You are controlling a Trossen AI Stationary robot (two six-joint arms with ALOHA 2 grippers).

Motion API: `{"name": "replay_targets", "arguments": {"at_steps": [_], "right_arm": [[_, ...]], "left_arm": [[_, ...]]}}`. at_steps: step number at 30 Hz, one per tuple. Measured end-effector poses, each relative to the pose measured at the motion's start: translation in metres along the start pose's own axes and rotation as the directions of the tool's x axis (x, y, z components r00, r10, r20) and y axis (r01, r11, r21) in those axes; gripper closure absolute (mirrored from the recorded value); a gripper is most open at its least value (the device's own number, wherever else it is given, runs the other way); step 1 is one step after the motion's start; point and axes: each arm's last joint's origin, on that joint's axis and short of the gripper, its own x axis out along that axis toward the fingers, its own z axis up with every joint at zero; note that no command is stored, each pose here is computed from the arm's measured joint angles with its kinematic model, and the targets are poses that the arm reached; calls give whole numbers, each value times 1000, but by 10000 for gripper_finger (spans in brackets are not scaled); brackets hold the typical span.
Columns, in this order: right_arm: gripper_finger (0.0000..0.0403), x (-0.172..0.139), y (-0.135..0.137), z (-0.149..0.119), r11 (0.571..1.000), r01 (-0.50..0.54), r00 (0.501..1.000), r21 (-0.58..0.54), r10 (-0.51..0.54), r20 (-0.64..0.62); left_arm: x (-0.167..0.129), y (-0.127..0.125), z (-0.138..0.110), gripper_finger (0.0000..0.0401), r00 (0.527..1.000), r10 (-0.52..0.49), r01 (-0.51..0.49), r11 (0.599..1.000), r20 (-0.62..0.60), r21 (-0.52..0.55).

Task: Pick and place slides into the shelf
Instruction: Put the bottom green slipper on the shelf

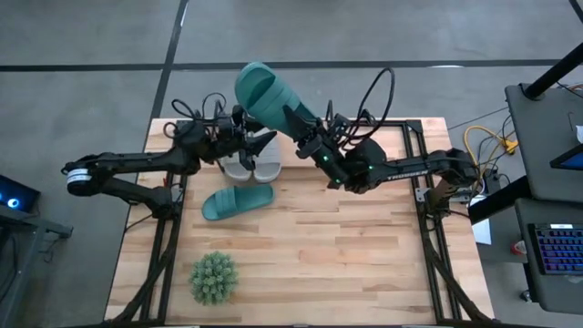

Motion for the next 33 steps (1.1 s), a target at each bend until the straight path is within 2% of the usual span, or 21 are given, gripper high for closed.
{"name": "replay_targets", "arguments": {"at_steps": [5, 12, 15, 20, 25, 33], "right_arm": [[394, 0, -2, -4, 1000, 1, 1000, -14, -1, -21], [394, 1, -3, -4, 1000, 4, 999, -29, -5, -31], [394, 2, -6, -6, 998, 13, 999, -53, -16, -46], [394, 2, -6, -6, 998, 12, 999, -55, -14, -49], [394, 3, -9, -9, 996, 32, 997, -84, -38, -72], [394, 3, -11, -10, 996, 37, 996, -76, -42, -74]], "left_arm": [[0, 0, 1, 214, 1000, -4, 4, 1000, 11, -1], [3, 0, -5, 214, 1000, -18, 17, 998, -8, -54], [5, 0, -6, 214, 999, -51, 52, 997, 5, -59], [9, 1, -14, 214, 998, -60, 59, 991, -3, -123], [14, 0, -14, 214, 994, -83, 91, 988, 67, -126], [16, 2, -15, 215, 996, -26, 38, 988, 83, -153]]}}
